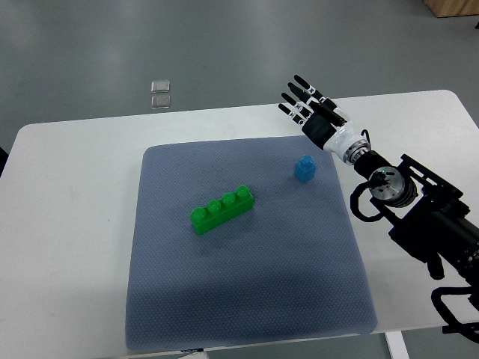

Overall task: Stack blue block on green block with right hand
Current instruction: 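Raise the right hand and swing it over the small blue block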

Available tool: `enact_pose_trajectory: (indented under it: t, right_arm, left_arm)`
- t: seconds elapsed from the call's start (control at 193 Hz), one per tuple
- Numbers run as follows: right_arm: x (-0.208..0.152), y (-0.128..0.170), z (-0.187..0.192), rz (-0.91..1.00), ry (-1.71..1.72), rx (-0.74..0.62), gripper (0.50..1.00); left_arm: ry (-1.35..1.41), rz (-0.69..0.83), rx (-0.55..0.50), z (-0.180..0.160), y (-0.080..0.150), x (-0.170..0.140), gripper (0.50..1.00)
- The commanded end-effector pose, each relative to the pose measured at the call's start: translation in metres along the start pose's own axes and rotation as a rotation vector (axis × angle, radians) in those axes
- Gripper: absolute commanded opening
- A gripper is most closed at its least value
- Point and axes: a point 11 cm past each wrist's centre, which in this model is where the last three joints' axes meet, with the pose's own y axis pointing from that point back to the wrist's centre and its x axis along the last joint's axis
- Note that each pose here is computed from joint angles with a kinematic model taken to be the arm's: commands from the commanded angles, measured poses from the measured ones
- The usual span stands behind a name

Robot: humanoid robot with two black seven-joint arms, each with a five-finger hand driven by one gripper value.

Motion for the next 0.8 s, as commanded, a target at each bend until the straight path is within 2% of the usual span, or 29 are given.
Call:
enact_pose_trajectory:
  t: [0.0, 0.446, 0.467, 0.55, 0.565, 0.649, 0.794]
  right_arm:
    - [0.0, 0.0, 0.001, 0.002, 0.0, -0.002, 0.926]
    - [-0.001, 0.001, 0.003, -0.015, 0.034, -0.028, 0.926]
    - [-0.003, 0.001, 0.009, -0.039, 0.114, -0.083, 0.926]
    - [-0.005, 0.0, 0.009, -0.051, 0.141, -0.093, 0.926]
    - [-0.017, -0.006, 0.001, -0.1, 0.213, -0.109, 0.926]
    - [-0.028, -0.011, -0.007, -0.149, 0.315, -0.143, 0.926]
    - [-0.041, -0.013, -0.025, -0.249, 0.735, -0.315, 0.926]
  left_arm:
    - [0.0, 0.001, 0.0, 0.0, 0.0, 0.0, 1.0]
    - [0.0, 0.001, 0.001, 0.0, 0.0, 0.0, 1.0]
    - [0.0, 0.001, 0.001, 0.0, 0.0, 0.0, 1.0]
    - [0.0, 0.001, 0.001, 0.0, 0.0, 0.0, 1.0]
    - [0.0, 0.001, 0.001, 0.0, 0.0, 0.0, 1.0]
    - [0.0, 0.001, 0.001, 0.0, 0.0, 0.0, 1.0]
    - [0.0, 0.001, 0.001, 0.0, 0.0, 0.0, 1.0]
